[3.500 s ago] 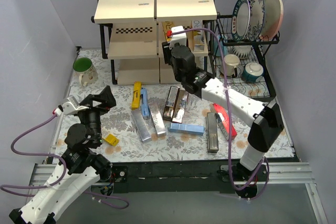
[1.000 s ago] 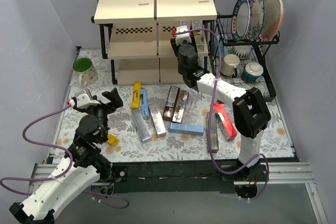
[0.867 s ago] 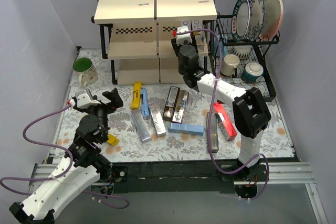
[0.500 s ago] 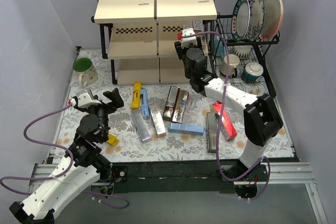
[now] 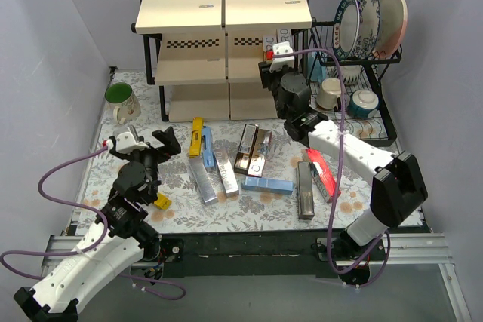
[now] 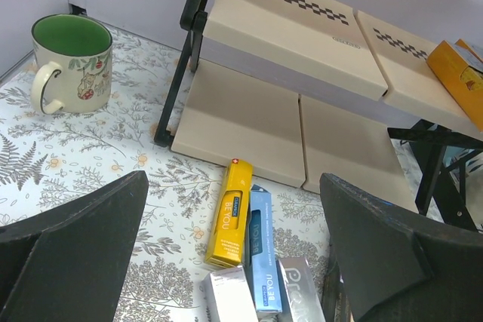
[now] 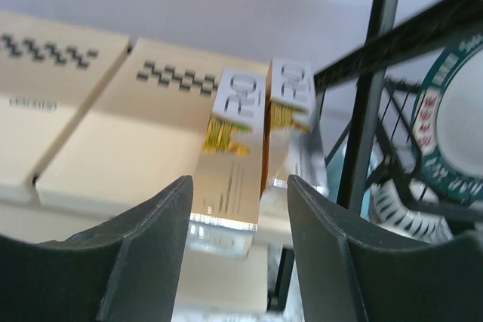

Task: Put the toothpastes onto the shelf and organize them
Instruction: Place the toothpaste on the shelf, then adjust the toothpaste on the shelf.

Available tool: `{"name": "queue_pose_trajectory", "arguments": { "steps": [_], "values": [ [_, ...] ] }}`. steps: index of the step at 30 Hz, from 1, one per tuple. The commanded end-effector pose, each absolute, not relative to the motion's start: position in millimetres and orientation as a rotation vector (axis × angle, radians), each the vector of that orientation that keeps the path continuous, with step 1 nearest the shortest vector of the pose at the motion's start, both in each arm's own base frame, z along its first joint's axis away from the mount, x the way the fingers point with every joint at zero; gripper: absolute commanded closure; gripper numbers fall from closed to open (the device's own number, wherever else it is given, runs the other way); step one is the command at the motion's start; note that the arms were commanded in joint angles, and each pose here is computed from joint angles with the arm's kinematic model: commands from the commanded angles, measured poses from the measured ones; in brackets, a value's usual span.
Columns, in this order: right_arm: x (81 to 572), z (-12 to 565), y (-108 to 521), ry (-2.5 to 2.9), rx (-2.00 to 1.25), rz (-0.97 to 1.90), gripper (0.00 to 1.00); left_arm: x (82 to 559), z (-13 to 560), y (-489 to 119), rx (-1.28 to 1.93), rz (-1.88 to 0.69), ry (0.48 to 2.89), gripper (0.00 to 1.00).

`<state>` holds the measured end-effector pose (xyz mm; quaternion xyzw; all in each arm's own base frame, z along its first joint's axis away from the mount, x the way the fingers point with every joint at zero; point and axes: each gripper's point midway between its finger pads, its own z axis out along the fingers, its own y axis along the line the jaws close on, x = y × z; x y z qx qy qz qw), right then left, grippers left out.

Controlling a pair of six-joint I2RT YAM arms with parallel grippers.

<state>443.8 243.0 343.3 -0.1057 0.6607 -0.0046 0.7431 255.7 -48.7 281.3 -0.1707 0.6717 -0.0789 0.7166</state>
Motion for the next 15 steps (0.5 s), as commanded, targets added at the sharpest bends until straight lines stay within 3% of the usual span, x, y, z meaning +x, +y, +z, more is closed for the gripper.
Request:
{"name": "queue_pose_trajectory", "arguments": {
  "steps": [1,6,15],
  "values": [
    [424,348,234,1.488,-0.159,0.091,0.41,256,280,-48,-0.372,-0.164,1.499,0.02],
    [412,327,229,1.537,-0.127,0.144,0.44,257,278,-51,-0.361,-0.168,1.507,0.02],
    [431,322,233,1.544,-0.101,0.155,0.49,256,279,-49,-0.365,-0.165,1.504,0.02]
  ]
}}
